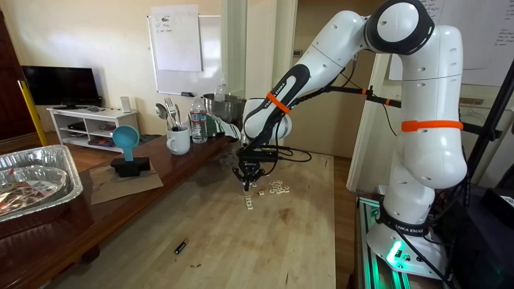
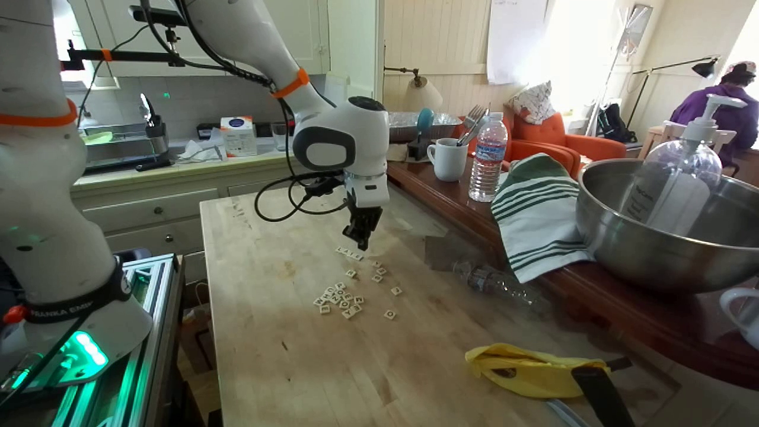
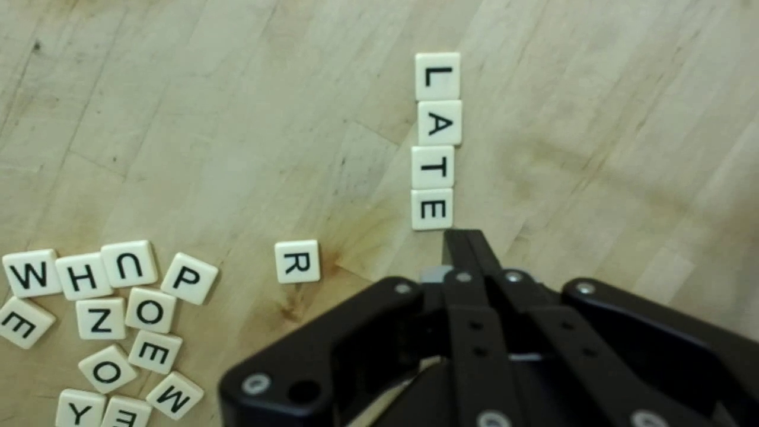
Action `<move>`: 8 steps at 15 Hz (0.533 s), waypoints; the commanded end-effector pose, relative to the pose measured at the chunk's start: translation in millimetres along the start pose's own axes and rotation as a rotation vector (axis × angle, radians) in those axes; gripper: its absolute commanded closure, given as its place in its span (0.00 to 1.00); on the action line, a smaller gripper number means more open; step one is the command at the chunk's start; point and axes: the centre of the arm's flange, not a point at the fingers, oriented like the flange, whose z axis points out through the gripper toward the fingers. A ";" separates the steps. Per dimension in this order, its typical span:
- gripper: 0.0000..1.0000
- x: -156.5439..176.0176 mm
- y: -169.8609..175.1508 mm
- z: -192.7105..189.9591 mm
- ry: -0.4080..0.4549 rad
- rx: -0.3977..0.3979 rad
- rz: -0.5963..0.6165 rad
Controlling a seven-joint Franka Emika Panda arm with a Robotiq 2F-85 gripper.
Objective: Create the word 'Later' using the letter tiles on the tabletop.
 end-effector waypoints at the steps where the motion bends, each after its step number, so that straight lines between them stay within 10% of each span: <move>1: 1.00 -10.4 11.8 -14.7 0.002 -0.014 -0.061; 8: 1.00 -15.2 39.1 -3.9 0.090 -0.197 -0.412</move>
